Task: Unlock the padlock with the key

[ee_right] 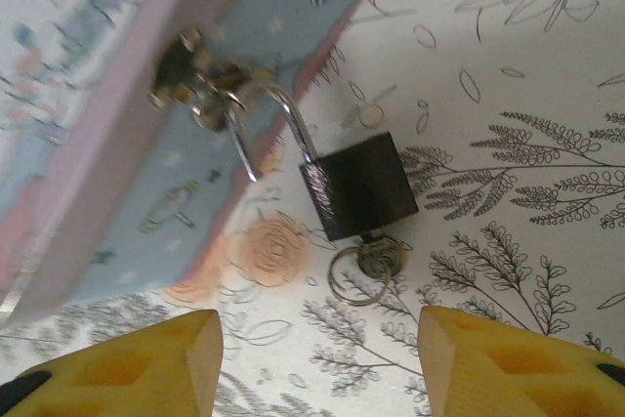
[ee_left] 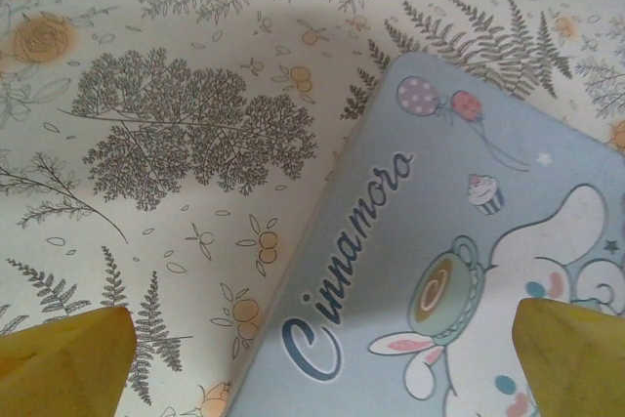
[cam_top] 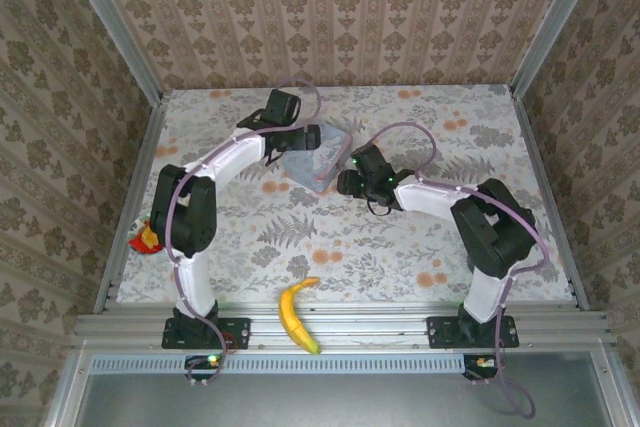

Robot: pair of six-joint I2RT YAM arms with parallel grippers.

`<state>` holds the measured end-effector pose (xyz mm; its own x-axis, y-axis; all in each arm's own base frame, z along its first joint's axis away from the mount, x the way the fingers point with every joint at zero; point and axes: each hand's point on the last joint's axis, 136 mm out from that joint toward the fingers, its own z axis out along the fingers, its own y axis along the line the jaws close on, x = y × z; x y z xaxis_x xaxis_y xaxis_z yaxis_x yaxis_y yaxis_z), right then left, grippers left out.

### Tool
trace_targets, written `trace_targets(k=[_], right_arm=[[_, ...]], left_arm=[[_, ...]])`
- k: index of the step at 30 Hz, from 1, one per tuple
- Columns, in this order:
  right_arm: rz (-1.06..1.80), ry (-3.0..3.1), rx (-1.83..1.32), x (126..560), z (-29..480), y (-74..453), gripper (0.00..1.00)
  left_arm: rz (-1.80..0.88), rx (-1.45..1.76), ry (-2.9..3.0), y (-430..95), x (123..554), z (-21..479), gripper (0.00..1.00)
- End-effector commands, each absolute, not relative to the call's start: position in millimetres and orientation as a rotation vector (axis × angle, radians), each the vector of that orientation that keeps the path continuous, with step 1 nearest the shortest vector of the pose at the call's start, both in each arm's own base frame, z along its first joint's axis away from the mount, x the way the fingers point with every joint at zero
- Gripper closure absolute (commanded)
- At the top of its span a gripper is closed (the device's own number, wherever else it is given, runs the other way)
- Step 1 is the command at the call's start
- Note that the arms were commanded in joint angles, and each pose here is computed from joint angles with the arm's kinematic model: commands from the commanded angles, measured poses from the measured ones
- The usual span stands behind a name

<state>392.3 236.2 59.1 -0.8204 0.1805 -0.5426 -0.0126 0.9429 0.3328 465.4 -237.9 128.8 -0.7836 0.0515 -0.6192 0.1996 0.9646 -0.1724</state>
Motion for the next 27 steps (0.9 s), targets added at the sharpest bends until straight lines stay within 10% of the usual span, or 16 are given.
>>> trace_targets(k=[1, 27], right_arm=[[0.282, 2.554, -0.016, 392.8, 48.5, 229.9, 0.43], [0.091, 2.614, -0.173, 435.0, 21.9, 229.4, 0.44]], left_arm=[[-0.344, 0.244, 2.464, -246.5, 468.5, 124.8, 0.0], [-0.331, 0.265, 2.538, -243.4, 456.9, 91.3, 0.04]])
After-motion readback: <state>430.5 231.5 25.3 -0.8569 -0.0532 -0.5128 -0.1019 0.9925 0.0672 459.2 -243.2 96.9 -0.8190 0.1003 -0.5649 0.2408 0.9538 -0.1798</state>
